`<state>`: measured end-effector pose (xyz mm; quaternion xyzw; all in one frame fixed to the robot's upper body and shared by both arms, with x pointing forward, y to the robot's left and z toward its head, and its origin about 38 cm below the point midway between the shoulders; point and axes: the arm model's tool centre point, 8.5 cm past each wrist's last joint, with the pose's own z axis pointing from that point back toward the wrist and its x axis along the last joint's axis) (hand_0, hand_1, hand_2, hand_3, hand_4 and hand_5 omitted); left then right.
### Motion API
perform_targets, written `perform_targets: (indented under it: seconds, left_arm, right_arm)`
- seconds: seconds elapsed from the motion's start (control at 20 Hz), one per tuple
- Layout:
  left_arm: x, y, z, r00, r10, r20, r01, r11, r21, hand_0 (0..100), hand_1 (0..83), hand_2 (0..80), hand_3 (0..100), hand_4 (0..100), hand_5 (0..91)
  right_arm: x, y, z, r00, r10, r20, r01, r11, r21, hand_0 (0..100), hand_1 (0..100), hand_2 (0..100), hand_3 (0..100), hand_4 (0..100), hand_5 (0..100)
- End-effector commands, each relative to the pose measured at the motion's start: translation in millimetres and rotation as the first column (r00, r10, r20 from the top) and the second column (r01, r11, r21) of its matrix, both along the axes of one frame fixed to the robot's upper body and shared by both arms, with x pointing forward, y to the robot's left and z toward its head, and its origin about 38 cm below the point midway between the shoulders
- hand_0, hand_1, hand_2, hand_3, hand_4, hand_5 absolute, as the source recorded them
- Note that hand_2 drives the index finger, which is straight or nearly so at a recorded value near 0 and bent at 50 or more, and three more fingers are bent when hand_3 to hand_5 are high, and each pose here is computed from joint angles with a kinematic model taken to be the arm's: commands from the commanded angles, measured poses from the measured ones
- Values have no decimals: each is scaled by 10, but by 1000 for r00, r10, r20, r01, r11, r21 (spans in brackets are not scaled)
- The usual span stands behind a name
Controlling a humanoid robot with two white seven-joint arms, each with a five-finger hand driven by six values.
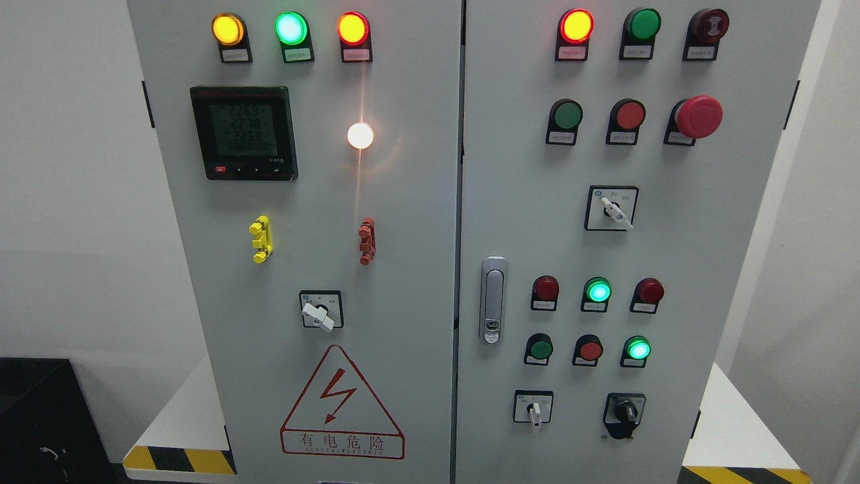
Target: Flip black knob to close circuit
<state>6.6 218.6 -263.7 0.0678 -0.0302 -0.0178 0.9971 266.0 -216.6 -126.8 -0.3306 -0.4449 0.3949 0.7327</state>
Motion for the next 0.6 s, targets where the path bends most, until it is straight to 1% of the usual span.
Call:
perform_targets:
  seconds: [0.0,0.15,0.3,0.55]
  left_arm:
    - [-49,-14,-5,1000,1,5,-1,1000,-5,120,556,0,0,0,0]
    - [-49,-14,-5,1000,1,5,-1,1000,-5,120,556,0,0,0,0]
    - [-44,-15,-5,1000,3,7,-3,1000,-5,120,556,0,0,0,0]
    - [-44,-15,-5,1000,3,7,-3,1000,-5,120,556,0,0,0,0]
  right_arm:
    - [480,-84,832,968,37,250,-9,994,-111,0,47,823,990,891,949]
    - [556,-93,1017,954,52,296,-9,989,-146,0,45,835,1000,895,956]
    - [615,-117,1169,941,45,336,8,988,-153,0,0,836,1000,899,959]
    - [698,-136,1468,917,43,396,23,987,-161,0,0,849,1000,906,963]
